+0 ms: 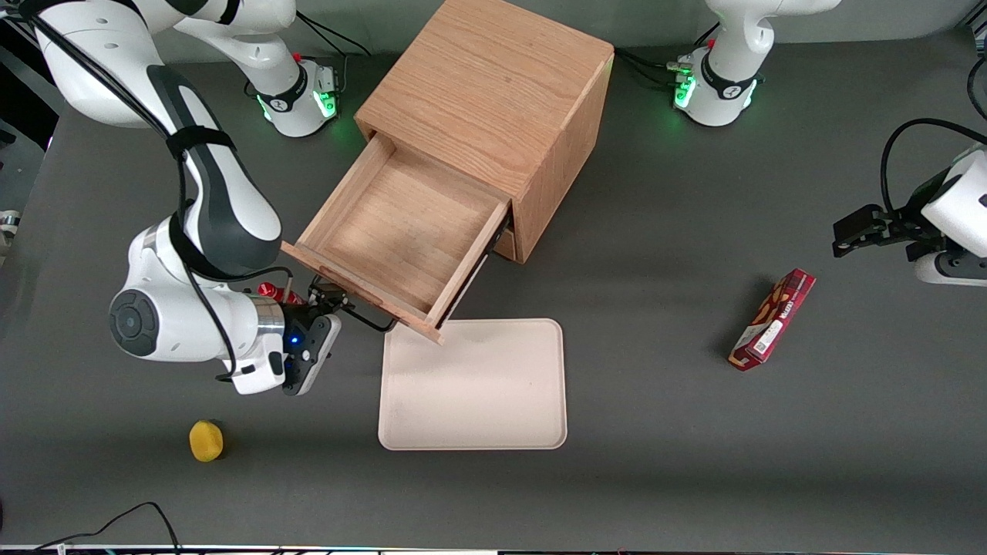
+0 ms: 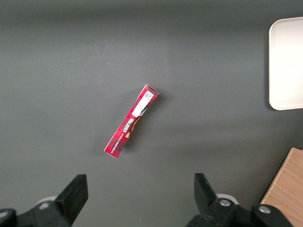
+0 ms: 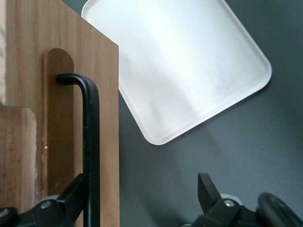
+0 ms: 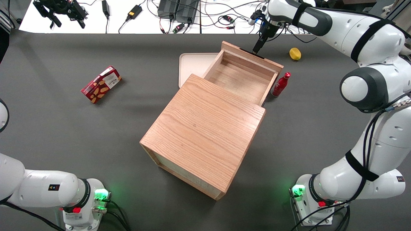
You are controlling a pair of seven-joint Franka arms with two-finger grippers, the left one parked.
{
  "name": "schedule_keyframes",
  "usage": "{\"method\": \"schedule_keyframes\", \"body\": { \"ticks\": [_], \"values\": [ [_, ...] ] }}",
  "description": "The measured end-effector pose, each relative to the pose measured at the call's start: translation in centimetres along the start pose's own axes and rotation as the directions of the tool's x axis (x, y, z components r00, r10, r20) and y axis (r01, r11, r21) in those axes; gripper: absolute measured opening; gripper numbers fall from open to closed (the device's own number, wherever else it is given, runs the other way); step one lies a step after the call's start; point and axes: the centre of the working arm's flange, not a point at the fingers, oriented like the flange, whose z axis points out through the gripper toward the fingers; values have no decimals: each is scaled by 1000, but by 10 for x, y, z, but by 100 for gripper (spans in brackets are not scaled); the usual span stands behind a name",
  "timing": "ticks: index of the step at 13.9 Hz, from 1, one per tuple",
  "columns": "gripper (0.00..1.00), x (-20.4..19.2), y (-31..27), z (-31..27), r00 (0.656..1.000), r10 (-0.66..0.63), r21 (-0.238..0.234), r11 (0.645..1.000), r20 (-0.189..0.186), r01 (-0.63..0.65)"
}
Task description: Open upper drawer
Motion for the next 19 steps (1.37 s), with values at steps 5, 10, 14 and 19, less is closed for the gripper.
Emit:
{"method": "schedule_keyframes", "body": {
  "ticks": [5,10,14,19],
  "values": [
    [100,1,-4,-43,1000,-5,4,1000,7,5],
    [100,4,-82,-150,968,250,-47,967,-6,-250],
    [100,-12,-153,-214,786,618,-92,781,-33,-618],
    [100,-33,-167,-240,481,866,-189,453,-140,-871]
  ]
}}
